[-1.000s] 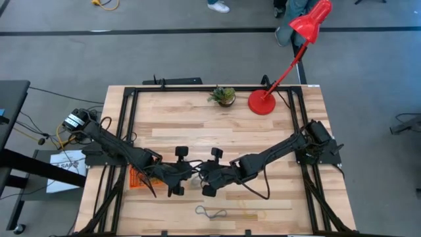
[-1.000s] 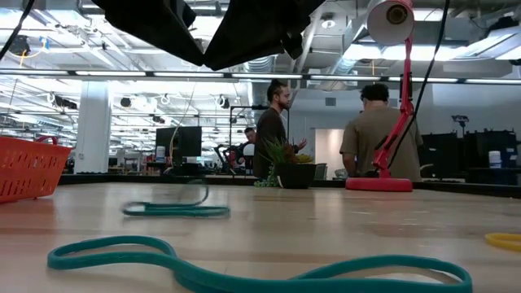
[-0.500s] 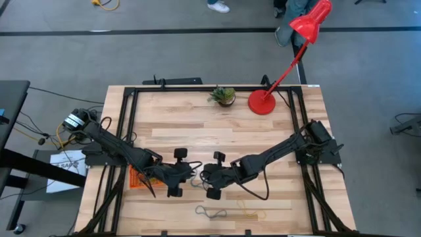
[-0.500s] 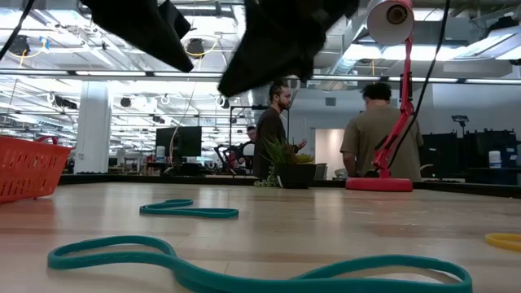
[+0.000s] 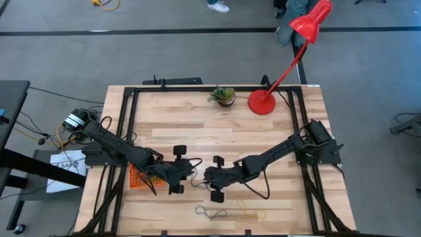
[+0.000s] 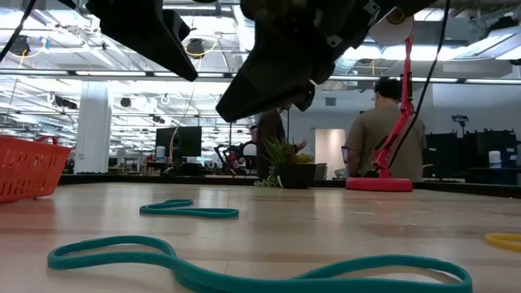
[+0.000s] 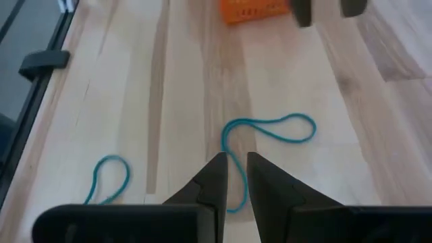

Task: Pick and place rubber bands into bin
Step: Put the blue rubber band into the orange basket

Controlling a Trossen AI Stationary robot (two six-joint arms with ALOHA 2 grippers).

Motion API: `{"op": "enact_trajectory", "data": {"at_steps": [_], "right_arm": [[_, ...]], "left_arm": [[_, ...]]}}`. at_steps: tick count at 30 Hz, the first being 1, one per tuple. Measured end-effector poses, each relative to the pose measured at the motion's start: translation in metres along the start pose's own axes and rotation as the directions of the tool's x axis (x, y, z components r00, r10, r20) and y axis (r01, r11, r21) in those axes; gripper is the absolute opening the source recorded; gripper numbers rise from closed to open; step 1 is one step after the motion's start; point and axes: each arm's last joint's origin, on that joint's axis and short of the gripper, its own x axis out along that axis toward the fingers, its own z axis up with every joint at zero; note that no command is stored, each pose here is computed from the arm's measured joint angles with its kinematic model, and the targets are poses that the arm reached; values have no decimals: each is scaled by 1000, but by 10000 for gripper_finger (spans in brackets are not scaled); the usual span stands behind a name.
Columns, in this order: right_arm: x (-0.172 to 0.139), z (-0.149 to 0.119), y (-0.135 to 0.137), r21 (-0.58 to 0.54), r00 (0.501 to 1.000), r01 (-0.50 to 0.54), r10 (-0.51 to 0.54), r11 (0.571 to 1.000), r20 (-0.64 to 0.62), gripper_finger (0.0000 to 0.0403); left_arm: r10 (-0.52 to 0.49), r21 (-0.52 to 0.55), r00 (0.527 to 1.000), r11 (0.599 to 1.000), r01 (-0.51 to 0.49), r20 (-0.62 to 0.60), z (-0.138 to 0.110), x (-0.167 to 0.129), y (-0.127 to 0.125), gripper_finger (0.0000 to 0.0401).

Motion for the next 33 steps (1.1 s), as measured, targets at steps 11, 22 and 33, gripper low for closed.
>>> {"op": "enact_trajectory", "data": {"at_steps": [11,22,33], "right_arm": [[56,-25,3,-28,994,57,-59,998,-93,52],[82,-39,-7,-28,983,140,-142,990,-113,52],[85,-40,0,-75,992,96,-102,993,-70,6]], "left_arm": [[-4,-8,1000,1000,4,3,0,0,0,64],[-4,-10,1000,1000,4,-1,0,0,0,64],[-29,-11,1000,1000,29,-6,0,0,-1,64]]}}
